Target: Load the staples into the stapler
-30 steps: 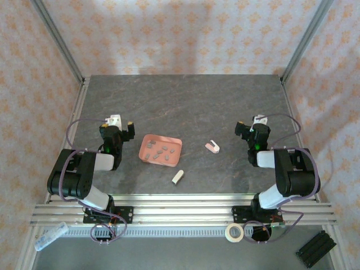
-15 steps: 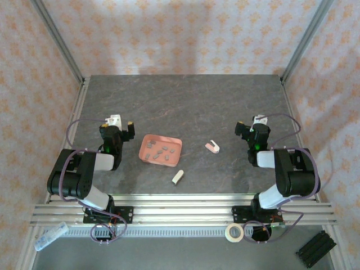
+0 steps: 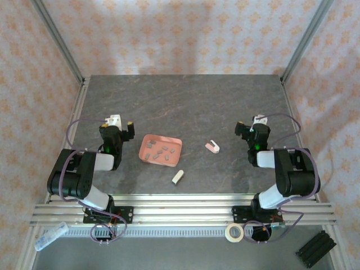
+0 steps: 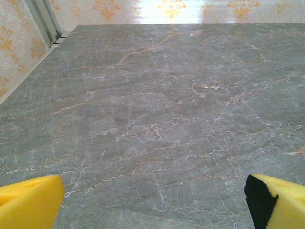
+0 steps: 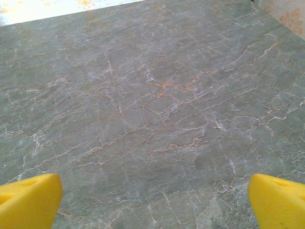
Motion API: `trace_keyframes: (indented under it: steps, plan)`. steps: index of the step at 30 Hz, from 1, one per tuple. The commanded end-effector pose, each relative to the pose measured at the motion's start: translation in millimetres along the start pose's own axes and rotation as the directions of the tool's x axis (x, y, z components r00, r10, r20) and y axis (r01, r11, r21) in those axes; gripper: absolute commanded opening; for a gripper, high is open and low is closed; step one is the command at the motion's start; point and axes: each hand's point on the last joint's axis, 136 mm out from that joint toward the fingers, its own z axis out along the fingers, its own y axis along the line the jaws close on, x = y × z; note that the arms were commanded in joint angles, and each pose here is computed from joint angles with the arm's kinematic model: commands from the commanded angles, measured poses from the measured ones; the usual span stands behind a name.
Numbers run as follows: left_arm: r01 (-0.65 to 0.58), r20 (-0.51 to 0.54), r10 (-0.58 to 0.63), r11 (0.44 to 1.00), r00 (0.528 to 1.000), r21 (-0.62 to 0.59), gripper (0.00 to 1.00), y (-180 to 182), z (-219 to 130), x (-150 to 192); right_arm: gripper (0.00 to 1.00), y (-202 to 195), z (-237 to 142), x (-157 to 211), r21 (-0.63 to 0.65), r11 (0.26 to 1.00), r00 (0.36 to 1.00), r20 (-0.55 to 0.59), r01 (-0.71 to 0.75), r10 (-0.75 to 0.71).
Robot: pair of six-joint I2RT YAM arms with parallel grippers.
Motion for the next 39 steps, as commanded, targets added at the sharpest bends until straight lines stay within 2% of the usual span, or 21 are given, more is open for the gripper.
trace_keyframes:
  steps: [1, 9, 15, 22, 25, 29, 32, 36, 39]
  plan:
    - [0.006, 0.016, -0.006, 1.0, 1.0, -0.025, 0.98, 2.5, 1.9, -6.1, 1.0, -5.9, 0.2, -9.8, 0.03, 0.999, 1.0, 0.028, -0.014, 0.013]
    - [0.007, 0.014, -0.007, 1.0, 1.0, -0.026, 0.97, 2.7, 1.9, -5.8, 1.0, -5.8, -0.4, -10.5, 0.029, 0.999, 0.999, 0.031, -0.014, 0.013]
    - [0.01, 0.009, -0.01, 0.999, 1.0, -0.041, 0.95, 5.0, 1.9, -10.5, 1.0, -1.1, -0.9, -24.8, 0.026, 1.0, 0.999, -0.033, 0.001, 0.0]
    - [-0.031, -0.066, 0.032, 0.999, 0.997, 0.008, 0.89, -4.3, -1.9, -39.2, 1.0, 11.7, -19.6, -48.2, -0.015, 1.0, 0.998, -0.052, 0.019, -0.02]
    - [0.025, -0.04, -0.024, 0.999, 0.999, 0.033, 0.87, -7.3, -13.1, -66.4, 0.99, 21.0, -30.2, -63.5, -0.038, 0.999, 0.997, -0.06, 0.038, -0.04]
    - [0.105, -0.066, -0.097, 0.985, 0.993, 0.136, 0.81, -26.6, -29.0, -100.0, 1.0, 45.2, -47.4, -82.4, -0.12, 0.99, 0.995, -0.07, 0.067, -0.075]
    - [0.111, -0.121, -0.089, 0.976, 0.989, 0.188, 0.79, -46.0, -43.7, -111.8, 1.0, 69.1, -60.8, -90.7, -0.2, 0.975, 0.991, -0.078, 0.092, -0.11]
    - [0.126, -0.191, -0.077, 0.958, 0.978, 0.258, 0.78, -75.3, -68.0, -113.9, 1.0, 98.9, -77.0, -95.2, -0.293, 0.952, 0.987, -0.104, 0.09, -0.125]
    - [0.186, -0.268, -0.109, 0.941, 0.957, 0.283, 0.76, -89.6, -84.4, -105.3, 1.0, 121.5, -88.5, -95.1, -0.361, 0.929, 0.982, -0.128, 0.082, -0.137]
